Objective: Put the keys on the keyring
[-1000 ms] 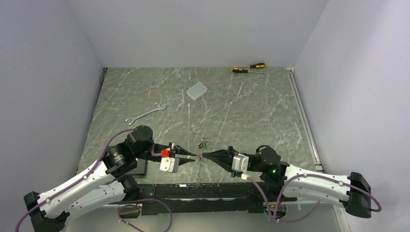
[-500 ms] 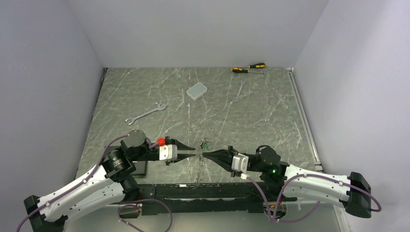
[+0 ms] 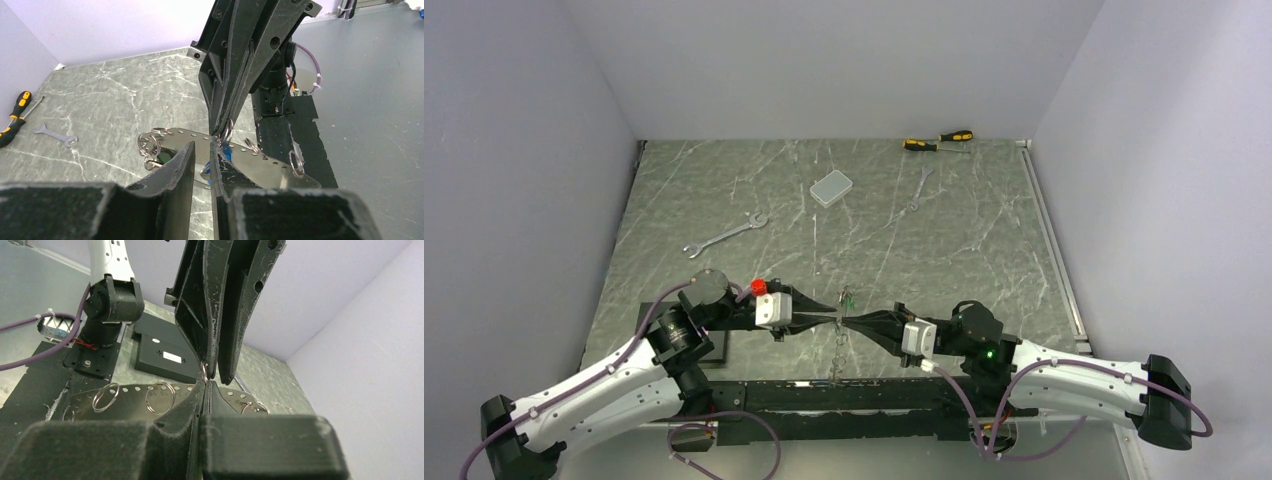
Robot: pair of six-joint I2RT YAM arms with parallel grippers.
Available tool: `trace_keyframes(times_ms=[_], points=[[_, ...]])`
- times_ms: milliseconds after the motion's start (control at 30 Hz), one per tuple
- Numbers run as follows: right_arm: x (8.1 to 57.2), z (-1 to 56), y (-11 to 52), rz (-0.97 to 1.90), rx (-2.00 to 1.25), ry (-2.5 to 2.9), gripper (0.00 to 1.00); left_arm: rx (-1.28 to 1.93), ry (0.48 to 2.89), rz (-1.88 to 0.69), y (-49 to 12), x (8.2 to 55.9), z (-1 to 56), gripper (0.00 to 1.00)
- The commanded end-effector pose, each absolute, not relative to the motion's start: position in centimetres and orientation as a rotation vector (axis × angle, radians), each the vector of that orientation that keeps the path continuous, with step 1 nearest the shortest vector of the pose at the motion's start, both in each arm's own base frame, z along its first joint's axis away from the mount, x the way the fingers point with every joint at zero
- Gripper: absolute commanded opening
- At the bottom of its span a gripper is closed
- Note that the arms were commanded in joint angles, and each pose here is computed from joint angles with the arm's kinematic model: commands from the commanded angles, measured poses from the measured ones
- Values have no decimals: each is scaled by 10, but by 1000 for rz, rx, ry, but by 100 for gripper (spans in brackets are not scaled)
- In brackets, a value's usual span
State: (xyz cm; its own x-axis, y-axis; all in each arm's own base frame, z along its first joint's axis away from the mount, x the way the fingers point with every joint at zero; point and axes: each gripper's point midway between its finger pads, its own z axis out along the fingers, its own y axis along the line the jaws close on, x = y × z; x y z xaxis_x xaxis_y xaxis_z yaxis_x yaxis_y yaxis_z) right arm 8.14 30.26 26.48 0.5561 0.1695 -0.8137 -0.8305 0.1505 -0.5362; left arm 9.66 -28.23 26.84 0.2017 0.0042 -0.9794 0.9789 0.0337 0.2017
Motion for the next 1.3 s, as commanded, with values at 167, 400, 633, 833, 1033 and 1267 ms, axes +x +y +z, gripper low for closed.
trace_keyframes(times_ms=[167,400,633,833,1033,1267], points=[[83,291,298,784,-1147,620,0,1283,1044,-1011,-279,93,275,25],[85,287,299,776,-1151,635,0,1266,1048,-958,-267,94,287,33],[86,289,301,772,-1155,630,0,1270,1075,-1037,-277,90,274,35],[87,289,301,770,-1155,634,0,1235,1073,-1075,-286,94,271,34],[87,289,301,768,-1153,632,0,1254,1072,-1085,-290,93,267,28],[87,289,301,771,-1150,630,0,1256,1049,-1092,-292,92,266,9]])
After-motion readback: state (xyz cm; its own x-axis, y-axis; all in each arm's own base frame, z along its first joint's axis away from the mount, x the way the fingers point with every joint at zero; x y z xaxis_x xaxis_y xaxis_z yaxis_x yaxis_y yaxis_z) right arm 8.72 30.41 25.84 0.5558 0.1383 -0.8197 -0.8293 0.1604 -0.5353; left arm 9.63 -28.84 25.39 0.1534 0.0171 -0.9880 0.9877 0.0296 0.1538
